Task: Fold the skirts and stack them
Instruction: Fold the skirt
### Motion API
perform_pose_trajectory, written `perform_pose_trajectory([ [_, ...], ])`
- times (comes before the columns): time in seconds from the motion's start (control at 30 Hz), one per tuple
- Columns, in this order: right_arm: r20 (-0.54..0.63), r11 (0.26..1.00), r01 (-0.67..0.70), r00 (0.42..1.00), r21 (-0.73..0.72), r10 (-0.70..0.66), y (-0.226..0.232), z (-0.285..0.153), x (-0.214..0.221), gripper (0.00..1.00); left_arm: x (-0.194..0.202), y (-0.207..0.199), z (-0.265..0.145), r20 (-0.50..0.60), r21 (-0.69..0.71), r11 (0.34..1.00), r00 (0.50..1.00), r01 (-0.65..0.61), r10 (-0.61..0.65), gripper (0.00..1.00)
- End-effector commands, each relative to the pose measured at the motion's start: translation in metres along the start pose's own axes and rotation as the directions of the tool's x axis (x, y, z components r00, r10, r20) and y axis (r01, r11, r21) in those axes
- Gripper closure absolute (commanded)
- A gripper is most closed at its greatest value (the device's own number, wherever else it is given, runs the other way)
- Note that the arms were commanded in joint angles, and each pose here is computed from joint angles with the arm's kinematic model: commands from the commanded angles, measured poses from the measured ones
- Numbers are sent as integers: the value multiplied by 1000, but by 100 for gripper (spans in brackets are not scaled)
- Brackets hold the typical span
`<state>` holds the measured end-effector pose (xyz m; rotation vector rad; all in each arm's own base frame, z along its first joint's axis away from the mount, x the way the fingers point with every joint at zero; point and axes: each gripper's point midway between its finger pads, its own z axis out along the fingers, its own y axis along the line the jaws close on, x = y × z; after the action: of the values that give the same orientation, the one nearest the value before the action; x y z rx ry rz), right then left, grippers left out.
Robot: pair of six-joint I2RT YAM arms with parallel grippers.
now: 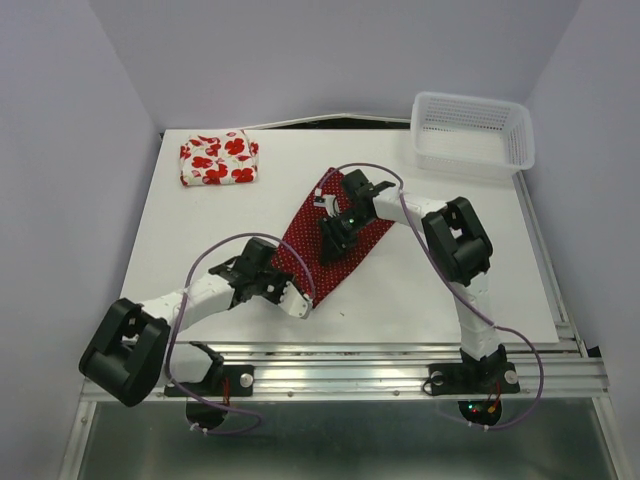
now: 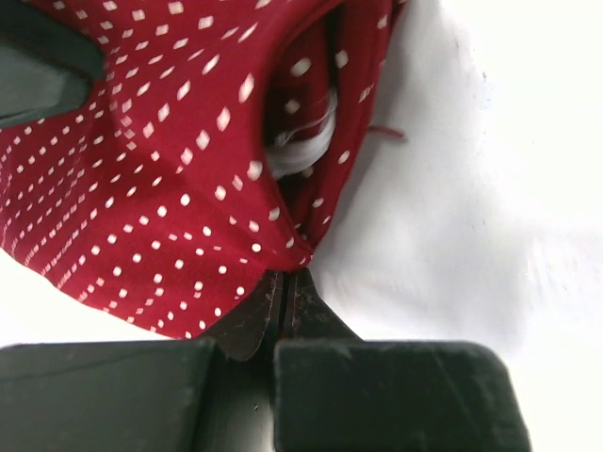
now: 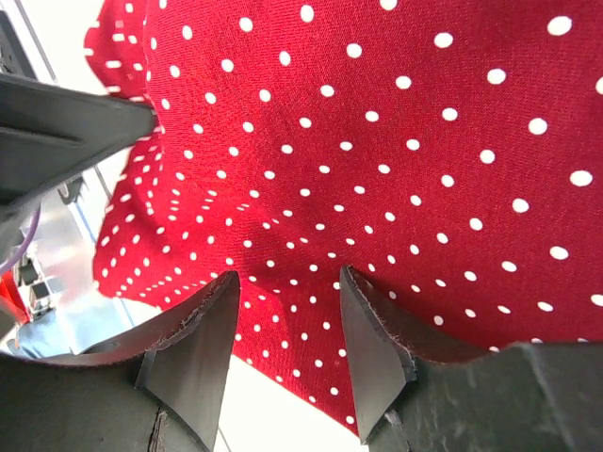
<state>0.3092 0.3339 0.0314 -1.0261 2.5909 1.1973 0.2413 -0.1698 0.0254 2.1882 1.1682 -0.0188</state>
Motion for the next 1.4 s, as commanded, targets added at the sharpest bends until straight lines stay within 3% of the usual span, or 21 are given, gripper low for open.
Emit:
perform_pose_trajectory([
  [0.0,-87,993,4,996,121,7,-34,11,27,47,-25,13,-29,66,5,995,993,103,-103,100],
  [0.33,-87,993,34,996,114,-24,-25,1,29,47,-32,-7,-47,64,72,986,985,153,-158,99],
  [0.37,-89,992,36,996,118,-26,-26,1,30,48,-30,-3,-45,61,50,986,985,158,-161,82],
  [0.47,-96,990,40,995,132,-27,-30,2,32,47,-27,-5,-43,55,35,990,989,138,-140,68],
  [0.57,-115,989,46,993,139,-30,-34,3,35,47,-34,-8,-42,92,23,997,993,70,-71,48],
  [0.63,-123,989,46,992,142,-28,-35,4,37,47,-41,-10,-40,116,27,1000,993,15,-19,43],
  [0.9,-130,989,45,991,143,-27,-36,4,35,47,-51,-15,-16,123,114,993,992,-17,3,46],
  [1.17,-141,989,49,990,142,-29,-37,4,35,47,-25,-18,23,16,217,976,1000,15,-19,53],
  [1.37,-158,988,49,987,144,-26,-42,8,38,50,-22,-20,39,17,269,963,1000,11,-16,55],
])
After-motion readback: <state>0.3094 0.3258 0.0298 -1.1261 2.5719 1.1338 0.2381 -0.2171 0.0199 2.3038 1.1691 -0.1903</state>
